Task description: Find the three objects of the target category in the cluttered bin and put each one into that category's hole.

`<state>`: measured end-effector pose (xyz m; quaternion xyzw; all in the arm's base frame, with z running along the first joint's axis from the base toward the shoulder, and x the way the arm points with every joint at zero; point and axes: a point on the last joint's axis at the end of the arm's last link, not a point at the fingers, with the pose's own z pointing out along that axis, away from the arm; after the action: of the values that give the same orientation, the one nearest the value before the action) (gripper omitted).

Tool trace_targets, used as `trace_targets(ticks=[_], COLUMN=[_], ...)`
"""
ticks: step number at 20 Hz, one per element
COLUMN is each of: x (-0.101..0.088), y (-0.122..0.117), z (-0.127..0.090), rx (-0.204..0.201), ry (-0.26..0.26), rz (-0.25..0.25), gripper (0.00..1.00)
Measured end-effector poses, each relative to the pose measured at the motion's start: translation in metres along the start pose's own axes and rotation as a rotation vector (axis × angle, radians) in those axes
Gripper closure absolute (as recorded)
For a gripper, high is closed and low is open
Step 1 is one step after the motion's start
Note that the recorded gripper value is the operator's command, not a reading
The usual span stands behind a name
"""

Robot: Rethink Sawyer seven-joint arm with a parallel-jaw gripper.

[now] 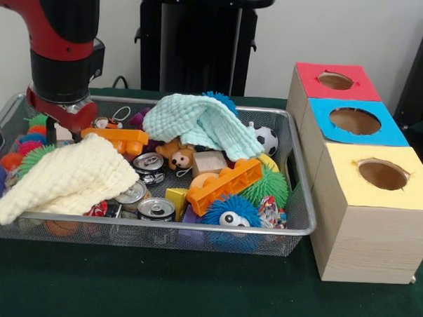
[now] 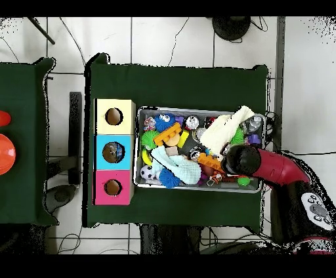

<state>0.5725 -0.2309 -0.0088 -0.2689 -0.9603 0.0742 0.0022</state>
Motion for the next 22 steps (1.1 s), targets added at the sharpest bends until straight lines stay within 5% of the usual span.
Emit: trace_targets(ticks=[13,14,22], x=[-0.009,-0.011,-0.030], y=[0.006,0.007,0.001], z=[0.003,0.004,0.005], rx=[0.037,0.041,0.060], ry=[-0.028,-0.032,-0.065], rz=[-0.031,-0.034,-0.030], gripper=[0.00,1.00,1.00])
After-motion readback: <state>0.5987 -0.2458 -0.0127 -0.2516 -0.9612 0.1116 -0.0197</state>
